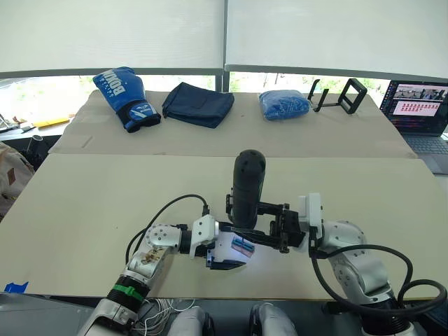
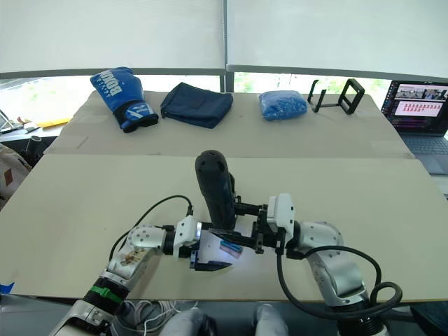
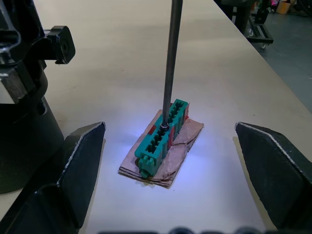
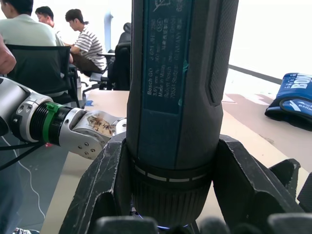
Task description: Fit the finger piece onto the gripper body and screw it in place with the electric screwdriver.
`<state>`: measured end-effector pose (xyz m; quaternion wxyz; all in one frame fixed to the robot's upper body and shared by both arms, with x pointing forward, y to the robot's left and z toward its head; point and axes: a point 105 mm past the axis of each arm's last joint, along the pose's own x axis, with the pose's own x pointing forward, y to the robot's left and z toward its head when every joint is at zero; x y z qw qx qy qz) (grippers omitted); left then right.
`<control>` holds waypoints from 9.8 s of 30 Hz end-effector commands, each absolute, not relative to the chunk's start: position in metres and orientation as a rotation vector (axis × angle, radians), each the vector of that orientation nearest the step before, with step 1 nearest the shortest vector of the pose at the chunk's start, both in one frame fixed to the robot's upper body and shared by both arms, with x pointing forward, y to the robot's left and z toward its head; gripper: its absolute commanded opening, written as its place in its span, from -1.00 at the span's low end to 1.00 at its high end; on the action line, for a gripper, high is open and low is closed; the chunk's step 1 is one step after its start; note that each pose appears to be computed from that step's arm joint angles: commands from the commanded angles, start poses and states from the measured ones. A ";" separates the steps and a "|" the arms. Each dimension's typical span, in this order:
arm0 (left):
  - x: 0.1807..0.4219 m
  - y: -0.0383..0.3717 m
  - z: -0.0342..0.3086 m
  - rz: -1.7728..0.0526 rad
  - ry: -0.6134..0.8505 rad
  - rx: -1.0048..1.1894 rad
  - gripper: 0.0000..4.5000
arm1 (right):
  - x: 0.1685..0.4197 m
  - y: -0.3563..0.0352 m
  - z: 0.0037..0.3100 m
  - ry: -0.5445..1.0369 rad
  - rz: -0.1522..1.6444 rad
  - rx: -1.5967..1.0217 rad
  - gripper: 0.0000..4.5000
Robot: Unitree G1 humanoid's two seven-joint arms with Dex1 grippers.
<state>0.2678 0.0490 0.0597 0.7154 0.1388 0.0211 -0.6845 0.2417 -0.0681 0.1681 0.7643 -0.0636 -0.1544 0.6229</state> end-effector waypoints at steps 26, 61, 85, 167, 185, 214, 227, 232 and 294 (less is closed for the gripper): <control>0.273 0.064 0.071 -1.523 0.045 0.287 1.00 | 0.225 -0.067 0.219 -0.534 1.392 -0.134 -0.14; 0.291 0.120 0.144 -1.232 -0.038 0.152 1.00 | 0.211 -0.080 0.291 -0.619 1.391 -0.136 -0.14; 0.322 0.052 0.076 -1.102 0.017 0.189 1.00 | 0.211 -0.081 0.288 -0.598 1.350 -0.163 -0.14; 0.324 0.056 0.073 -1.052 0.049 0.265 0.64 | 0.215 -0.081 0.281 -0.575 1.350 -0.178 -0.14; 0.331 0.054 0.070 -1.058 0.060 0.254 0.02 | 0.220 -0.064 0.302 -0.616 1.425 -0.140 -0.14; 0.327 0.052 0.067 -1.106 0.081 0.236 0.02 | 0.262 -0.036 0.273 -0.572 1.389 -0.215 -0.14; 0.325 0.052 0.066 -1.109 0.091 0.227 0.02 | 0.262 -0.033 0.272 -0.562 1.383 -0.233 -0.14; 0.324 0.051 0.065 -1.110 0.095 0.222 0.02 | 0.261 -0.032 0.270 -0.553 1.386 -0.239 -0.14; 0.321 0.046 0.062 -1.124 0.104 0.211 0.02 | 0.265 -0.034 0.253 -0.484 1.366 -0.258 -0.14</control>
